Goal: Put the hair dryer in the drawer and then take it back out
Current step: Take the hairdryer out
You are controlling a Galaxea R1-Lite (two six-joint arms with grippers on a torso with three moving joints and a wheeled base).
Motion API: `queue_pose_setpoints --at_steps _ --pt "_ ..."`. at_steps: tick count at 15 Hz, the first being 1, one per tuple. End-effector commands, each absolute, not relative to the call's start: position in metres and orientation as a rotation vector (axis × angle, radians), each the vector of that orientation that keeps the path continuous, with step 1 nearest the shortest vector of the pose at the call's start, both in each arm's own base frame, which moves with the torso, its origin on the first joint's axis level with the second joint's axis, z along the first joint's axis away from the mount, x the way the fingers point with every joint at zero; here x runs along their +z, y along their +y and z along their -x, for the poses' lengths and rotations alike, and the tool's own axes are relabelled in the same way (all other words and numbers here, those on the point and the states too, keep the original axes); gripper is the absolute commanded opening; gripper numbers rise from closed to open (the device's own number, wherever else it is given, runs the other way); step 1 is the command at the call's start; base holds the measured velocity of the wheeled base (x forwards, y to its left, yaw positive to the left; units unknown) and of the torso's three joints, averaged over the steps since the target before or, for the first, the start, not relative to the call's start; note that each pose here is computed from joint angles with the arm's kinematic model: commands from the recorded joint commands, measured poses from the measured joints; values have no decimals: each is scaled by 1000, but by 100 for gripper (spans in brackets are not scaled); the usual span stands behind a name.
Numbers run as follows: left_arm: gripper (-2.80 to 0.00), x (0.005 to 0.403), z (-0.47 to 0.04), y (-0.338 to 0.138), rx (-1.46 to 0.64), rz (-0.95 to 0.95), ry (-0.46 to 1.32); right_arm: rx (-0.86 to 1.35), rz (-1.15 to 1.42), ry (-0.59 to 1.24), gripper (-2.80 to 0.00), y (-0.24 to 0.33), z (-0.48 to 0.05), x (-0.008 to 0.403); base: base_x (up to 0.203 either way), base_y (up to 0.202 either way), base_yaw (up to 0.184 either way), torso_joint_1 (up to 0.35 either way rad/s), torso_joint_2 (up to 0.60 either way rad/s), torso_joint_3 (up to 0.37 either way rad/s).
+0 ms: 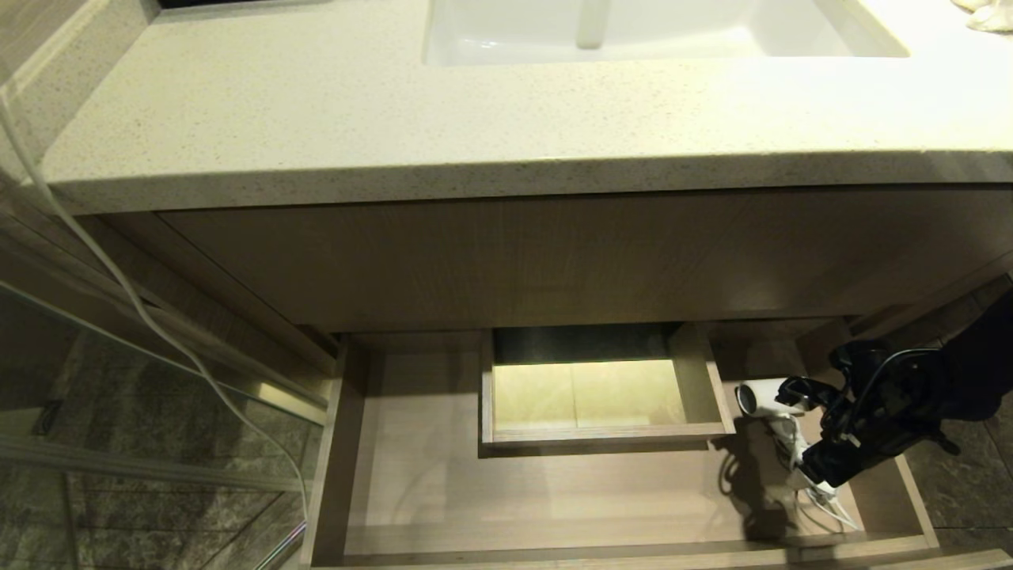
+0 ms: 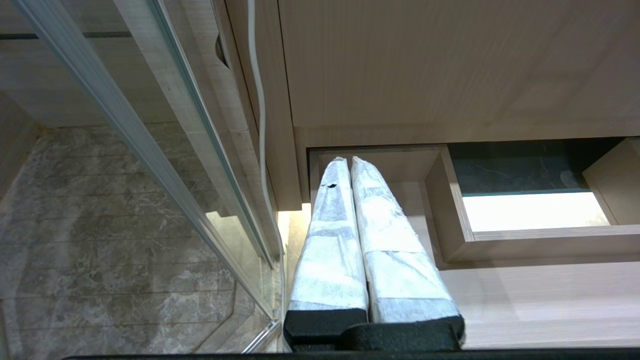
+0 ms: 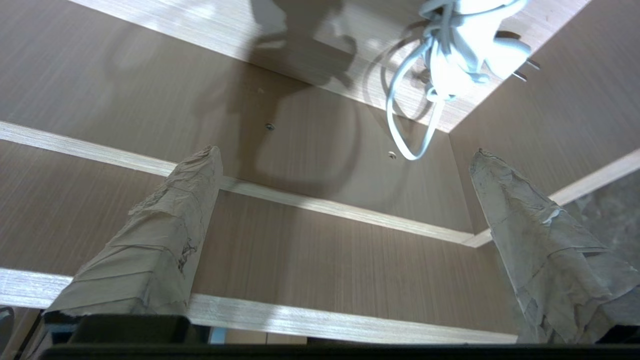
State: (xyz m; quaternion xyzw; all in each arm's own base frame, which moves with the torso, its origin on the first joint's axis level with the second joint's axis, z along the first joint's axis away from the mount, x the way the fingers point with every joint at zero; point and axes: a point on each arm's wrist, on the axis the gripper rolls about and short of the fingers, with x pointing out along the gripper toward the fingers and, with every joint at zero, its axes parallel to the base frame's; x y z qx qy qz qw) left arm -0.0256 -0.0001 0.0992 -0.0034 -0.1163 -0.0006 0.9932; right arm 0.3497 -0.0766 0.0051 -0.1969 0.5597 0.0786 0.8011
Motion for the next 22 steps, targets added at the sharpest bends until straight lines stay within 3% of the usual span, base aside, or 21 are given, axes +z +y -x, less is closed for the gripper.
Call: queue_pose_setpoints --at_steps 1,22 --pt "-280 88 22 0 -1 7 -195 183 432 1199 0 -73 -355 0 0 0 0 0 0 0" --pt "-280 88 22 0 -1 6 -195 111 435 1179 0 -83 -353 -10 0 0 0 0 0 0"
